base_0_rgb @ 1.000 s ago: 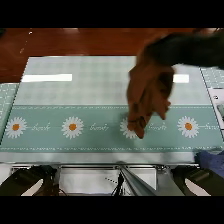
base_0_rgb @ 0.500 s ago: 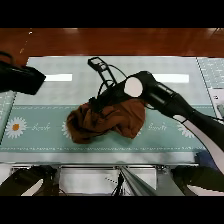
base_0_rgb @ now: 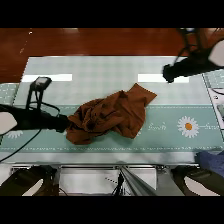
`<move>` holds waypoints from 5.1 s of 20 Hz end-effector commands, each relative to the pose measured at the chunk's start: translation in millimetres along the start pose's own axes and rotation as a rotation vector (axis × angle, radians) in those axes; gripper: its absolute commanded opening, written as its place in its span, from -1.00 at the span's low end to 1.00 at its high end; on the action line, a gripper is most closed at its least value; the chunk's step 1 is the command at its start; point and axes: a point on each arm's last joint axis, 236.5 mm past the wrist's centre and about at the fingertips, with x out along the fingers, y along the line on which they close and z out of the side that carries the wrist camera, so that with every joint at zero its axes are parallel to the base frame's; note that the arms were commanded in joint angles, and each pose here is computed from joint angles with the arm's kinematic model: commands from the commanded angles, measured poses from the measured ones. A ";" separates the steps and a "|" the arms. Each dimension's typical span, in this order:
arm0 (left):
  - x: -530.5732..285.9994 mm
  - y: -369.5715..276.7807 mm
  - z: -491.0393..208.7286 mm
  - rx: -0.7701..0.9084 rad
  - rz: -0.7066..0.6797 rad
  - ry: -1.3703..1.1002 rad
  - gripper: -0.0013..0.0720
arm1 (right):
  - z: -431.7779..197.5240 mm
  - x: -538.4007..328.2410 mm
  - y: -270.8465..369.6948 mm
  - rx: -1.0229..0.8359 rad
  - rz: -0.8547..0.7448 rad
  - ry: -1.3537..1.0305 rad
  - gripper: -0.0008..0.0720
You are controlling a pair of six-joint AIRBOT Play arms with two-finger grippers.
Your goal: Fold the shirts.
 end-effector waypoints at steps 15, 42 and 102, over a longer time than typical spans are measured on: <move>99.1 -67.5 21.6 -0.414 -0.373 -0.039 0.93 | -94.3 45.3 -46.3 0.369 0.231 0.138 0.51; 25.9 -79.3 72.7 -0.343 -0.468 -0.319 -0.91 | -84.3 216.5 87.3 0.586 0.555 0.290 0.15; 115.0 91.8 167.1 -0.328 -0.201 -0.225 -0.83 | 75.8 211.6 -32.9 0.303 0.232 0.096 -0.91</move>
